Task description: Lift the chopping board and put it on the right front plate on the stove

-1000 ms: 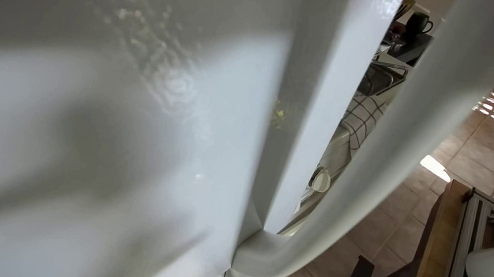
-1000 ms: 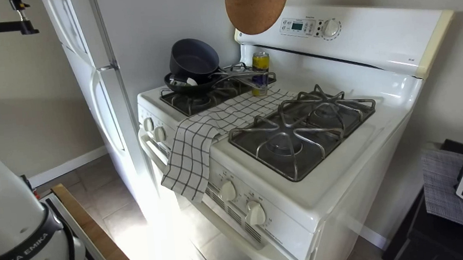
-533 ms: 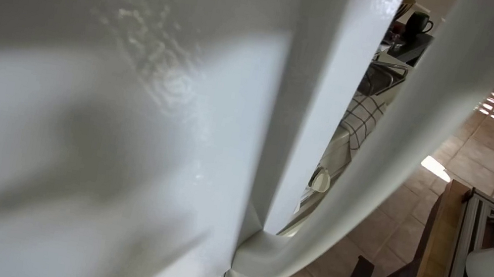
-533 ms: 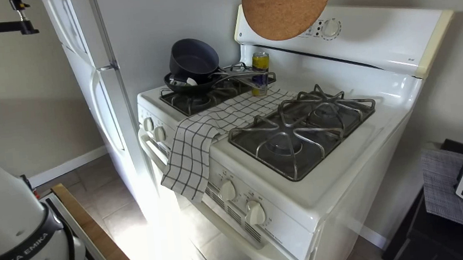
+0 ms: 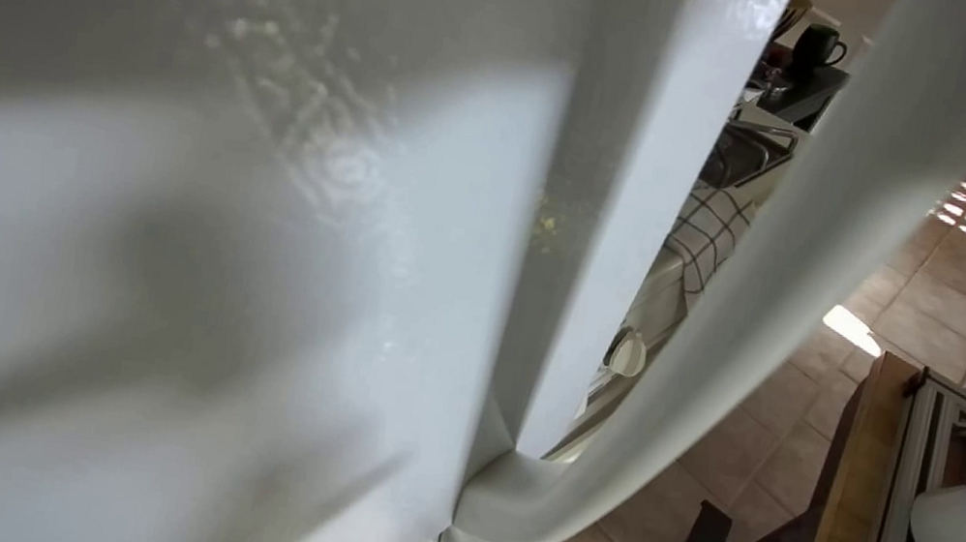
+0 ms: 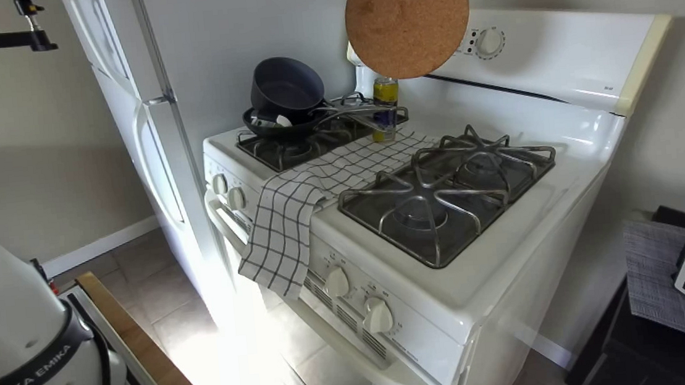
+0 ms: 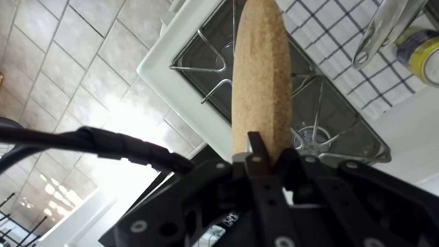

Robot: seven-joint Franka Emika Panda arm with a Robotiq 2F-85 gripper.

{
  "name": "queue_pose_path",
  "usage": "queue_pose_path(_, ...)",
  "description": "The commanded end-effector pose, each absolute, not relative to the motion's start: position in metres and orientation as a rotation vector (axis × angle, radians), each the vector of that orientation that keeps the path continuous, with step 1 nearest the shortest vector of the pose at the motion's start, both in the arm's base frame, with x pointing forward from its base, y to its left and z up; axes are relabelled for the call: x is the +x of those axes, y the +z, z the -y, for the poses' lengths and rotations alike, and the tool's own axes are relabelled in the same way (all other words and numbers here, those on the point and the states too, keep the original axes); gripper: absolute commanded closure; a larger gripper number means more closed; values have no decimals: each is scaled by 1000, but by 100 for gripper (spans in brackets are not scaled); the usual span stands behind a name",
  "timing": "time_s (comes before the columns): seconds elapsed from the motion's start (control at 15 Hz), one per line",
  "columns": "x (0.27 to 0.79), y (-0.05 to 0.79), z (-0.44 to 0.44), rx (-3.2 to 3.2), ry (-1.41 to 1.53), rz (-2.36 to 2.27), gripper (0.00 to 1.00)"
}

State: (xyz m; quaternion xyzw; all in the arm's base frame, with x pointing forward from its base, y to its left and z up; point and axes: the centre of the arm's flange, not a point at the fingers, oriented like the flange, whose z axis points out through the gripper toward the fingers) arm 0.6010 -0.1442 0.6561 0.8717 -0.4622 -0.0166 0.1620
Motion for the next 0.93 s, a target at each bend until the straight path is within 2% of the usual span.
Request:
queue_pose_path(0.0,601,652,141,2497,-56,1297,86)
queue_pose_path(0.07,599,651,141,2501,-63,1285,96)
queue_pose_path(0.47,615,647,148,2563,85,799,96)
queue_pose_path(0.87,652,600,177,2554,4,363,96)
